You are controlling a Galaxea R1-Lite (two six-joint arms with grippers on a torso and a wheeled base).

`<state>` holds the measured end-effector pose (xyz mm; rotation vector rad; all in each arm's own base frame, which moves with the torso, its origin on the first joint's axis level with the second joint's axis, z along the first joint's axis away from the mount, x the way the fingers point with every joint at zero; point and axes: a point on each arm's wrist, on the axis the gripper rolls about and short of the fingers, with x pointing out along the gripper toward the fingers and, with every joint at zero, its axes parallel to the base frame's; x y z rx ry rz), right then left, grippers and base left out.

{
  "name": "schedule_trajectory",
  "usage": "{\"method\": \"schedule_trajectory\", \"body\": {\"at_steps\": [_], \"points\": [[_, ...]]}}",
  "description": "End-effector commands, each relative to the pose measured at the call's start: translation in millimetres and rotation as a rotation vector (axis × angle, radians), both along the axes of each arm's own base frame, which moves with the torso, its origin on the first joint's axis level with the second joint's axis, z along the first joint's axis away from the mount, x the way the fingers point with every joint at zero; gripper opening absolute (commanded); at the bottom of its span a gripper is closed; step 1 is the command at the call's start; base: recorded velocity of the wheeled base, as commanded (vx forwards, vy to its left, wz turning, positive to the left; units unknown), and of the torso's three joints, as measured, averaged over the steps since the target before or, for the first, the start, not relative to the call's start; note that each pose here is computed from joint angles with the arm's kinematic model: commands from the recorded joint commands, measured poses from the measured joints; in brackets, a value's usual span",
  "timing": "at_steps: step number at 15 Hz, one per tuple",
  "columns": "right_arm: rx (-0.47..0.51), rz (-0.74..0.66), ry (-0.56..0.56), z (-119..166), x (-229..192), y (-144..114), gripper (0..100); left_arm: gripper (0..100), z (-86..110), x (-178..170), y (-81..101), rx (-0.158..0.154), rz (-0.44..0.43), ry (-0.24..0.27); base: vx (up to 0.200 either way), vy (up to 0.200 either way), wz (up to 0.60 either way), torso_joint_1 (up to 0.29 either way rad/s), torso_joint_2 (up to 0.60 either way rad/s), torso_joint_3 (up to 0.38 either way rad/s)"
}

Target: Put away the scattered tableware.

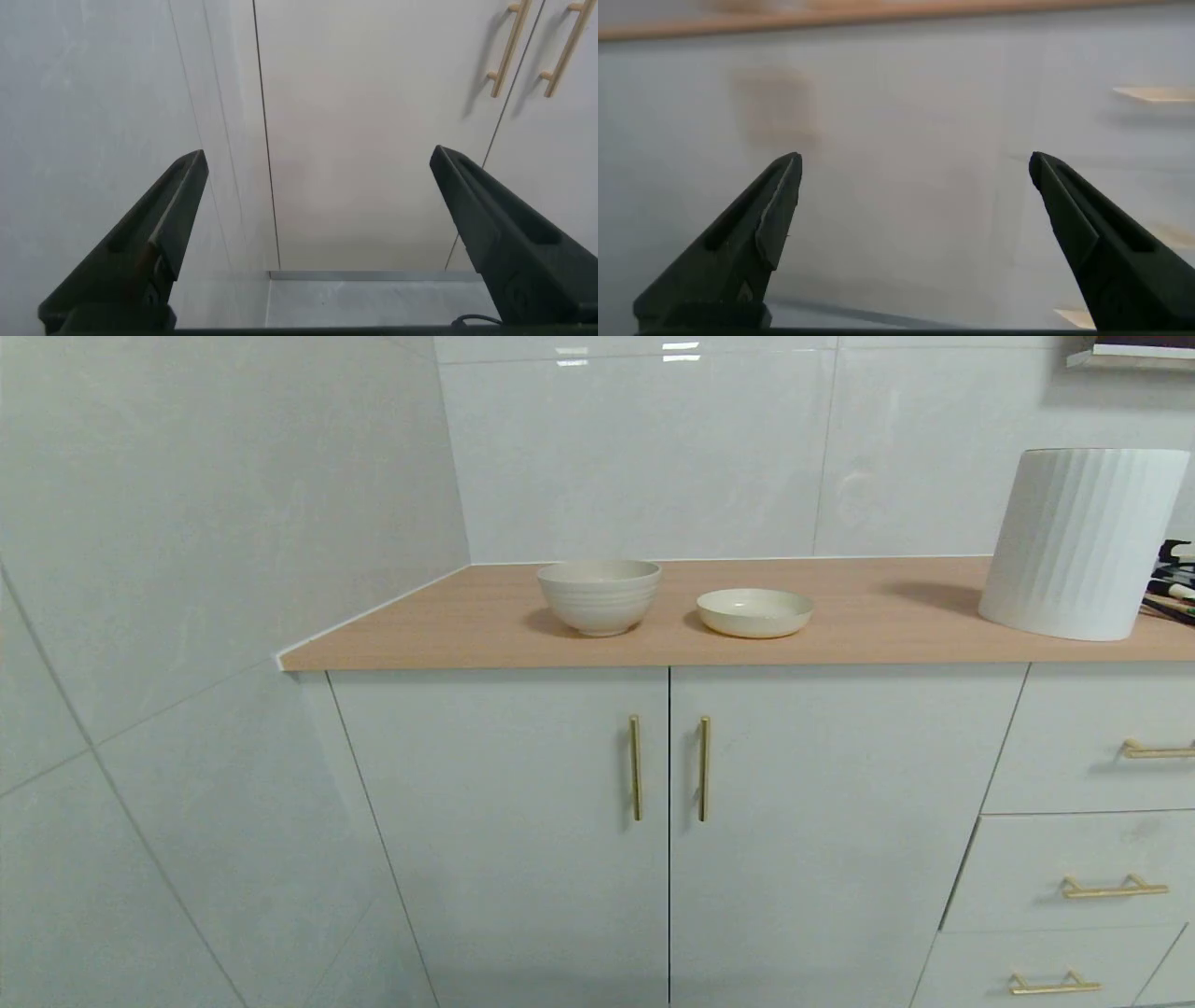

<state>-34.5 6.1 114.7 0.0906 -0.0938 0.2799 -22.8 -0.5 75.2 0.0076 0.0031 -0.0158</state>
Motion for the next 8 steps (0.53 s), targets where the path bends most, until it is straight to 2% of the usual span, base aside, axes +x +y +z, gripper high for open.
{"method": "schedule_trajectory", "body": {"at_steps": [1,3,5,8], "points": [[0.009,0.194,0.188,14,13,3,100,100,0.0,0,0.0,0.0,0.0,0.0,0.0,0.0,0.0,0.0,0.0,0.0],[0.022,0.332,0.293,26,30,6,100,100,0.0,0,0.0,0.0,0.0,0.0,0.0,0.0,0.0,0.0,0.0,0.0],[0.038,0.41,0.4,54,59,8,100,100,0.0,0,0.0,0.0,0.0,0.0,0.0,0.0,0.0,0.0,0.0,0.0],[0.012,0.594,0.503,83,116,27,100,100,0.0,0,0.0,0.0,0.0,0.0,0.0,0.0,0.0,0.0,0.0,0.0]]}}
